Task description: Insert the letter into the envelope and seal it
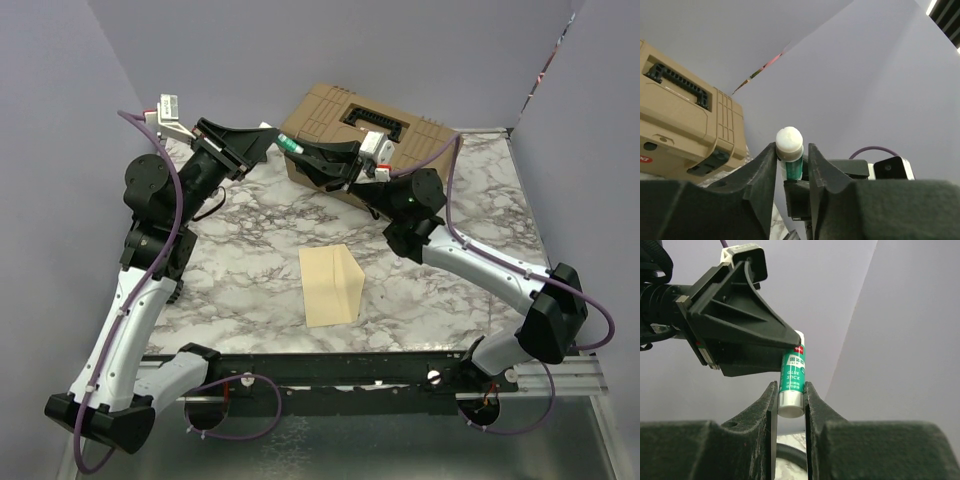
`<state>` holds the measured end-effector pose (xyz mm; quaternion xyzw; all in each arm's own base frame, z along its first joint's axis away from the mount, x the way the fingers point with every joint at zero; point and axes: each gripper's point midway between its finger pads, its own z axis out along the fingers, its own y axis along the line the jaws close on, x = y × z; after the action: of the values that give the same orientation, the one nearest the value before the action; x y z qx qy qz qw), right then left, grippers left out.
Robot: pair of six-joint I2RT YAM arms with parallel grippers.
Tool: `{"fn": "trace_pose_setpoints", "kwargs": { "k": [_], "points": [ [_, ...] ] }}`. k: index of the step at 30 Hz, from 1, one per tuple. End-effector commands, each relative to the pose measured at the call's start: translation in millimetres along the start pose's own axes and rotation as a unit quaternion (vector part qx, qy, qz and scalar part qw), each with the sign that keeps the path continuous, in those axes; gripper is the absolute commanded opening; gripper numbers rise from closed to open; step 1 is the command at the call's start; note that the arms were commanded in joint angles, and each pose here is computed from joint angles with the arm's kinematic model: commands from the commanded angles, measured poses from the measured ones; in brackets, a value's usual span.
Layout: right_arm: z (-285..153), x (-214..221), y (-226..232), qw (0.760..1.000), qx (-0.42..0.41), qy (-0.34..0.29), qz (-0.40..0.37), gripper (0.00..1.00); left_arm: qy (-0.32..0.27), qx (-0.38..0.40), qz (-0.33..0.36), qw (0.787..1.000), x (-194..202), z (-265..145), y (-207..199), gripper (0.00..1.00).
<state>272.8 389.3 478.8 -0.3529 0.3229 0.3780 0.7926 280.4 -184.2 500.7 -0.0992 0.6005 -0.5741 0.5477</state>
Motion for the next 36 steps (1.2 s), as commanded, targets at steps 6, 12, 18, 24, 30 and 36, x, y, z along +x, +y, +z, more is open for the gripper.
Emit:
{"fn": "trace_pose_setpoints", "kwargs": {
  "k": [6, 12, 18, 24, 30, 36],
  "points": [
    [-6.3, -15.2, 7.9, 0.999, -0.04, -0.014, -0.01, 0.0, 0.014, -0.005, 0.007, 1.0, 2.5, -0.9, 0.1, 0.19],
    [-1.9, -19.5, 8.6, 0.998, -0.05, -0.031, -0.031, 0.21, 0.029, 0.001, -0.023, 0.999, 7.7, 5.3, 0.9, 0.0],
    [13.1, -30.8, 3.5, 0.994, -0.043, -0.093, -0.029, 0.56, 0.041, 0.033, -0.112, 0.992, 12.8, 9.3, -8.6, 0.0],
    [19.7, -24.6, 3.8, 0.992, -0.046, -0.111, -0.027, 0.59, 0.037, 0.061, -0.178, 0.981, 12.2, 6.4, -16.5, 0.0],
    [19.6, -23.3, 1.6, 0.992, -0.039, -0.112, -0.03, 0.59, 0.028, 0.076, -0.213, 0.974, 12.5, 2.5, -14.7, 0.0],
    [22.5, -19.8, -2.5, 0.994, -0.03, -0.103, -0.024, 0.39, 0.015, 0.094, -0.239, 0.966, 10.0, -0.7, -14.9, 0.0]
  ]
}}
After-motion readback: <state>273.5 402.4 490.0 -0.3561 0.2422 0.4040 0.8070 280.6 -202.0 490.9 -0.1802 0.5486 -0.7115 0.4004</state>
